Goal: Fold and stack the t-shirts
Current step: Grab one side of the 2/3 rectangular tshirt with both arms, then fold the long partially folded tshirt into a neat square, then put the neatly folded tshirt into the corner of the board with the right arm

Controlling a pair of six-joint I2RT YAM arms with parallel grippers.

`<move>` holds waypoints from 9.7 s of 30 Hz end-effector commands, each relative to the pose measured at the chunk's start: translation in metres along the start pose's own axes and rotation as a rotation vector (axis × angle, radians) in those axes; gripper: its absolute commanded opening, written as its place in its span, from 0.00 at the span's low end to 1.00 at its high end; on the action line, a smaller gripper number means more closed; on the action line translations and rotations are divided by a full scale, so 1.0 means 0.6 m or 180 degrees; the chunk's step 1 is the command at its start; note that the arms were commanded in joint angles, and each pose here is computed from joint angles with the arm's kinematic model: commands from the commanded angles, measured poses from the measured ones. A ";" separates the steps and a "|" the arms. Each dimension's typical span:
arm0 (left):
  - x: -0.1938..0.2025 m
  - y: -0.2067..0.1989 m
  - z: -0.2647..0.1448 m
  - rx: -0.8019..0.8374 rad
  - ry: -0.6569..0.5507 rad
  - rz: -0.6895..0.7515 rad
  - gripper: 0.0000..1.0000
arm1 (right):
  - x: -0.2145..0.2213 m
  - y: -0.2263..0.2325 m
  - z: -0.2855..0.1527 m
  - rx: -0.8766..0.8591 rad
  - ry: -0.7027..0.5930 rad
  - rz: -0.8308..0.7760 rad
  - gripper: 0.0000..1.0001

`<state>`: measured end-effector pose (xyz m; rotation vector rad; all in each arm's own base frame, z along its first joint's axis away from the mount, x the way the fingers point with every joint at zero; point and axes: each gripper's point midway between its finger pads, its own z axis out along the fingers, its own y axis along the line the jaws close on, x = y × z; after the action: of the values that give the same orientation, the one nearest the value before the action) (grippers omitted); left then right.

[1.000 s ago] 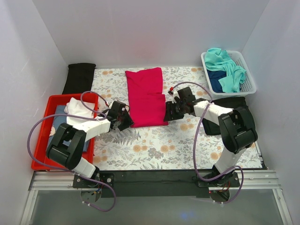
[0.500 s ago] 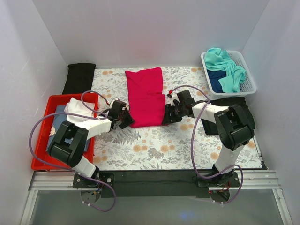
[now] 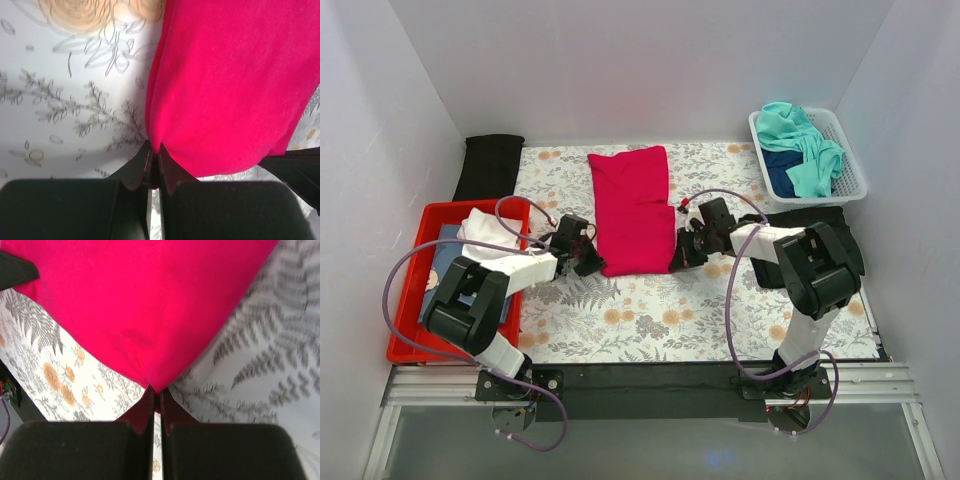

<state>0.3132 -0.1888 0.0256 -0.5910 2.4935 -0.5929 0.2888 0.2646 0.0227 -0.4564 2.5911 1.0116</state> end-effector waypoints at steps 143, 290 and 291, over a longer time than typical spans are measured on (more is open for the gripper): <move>-0.355 -0.077 0.171 -0.0960 -0.0823 -0.0335 0.26 | -0.497 -0.154 -0.031 0.0307 -0.1284 0.0280 0.39; -0.293 -0.202 -0.087 0.0676 -0.0304 0.0619 0.57 | -0.087 -0.317 -0.637 0.3680 -0.1221 0.1545 0.99; -0.294 -0.203 -0.087 0.0680 -0.0307 0.0611 0.57 | -0.101 -0.295 -0.623 0.3611 -0.1248 0.1397 0.98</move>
<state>0.4613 -0.1845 0.1750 -0.3087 2.3574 -0.7068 0.3367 -0.1419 0.1655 0.6621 2.5448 -0.4525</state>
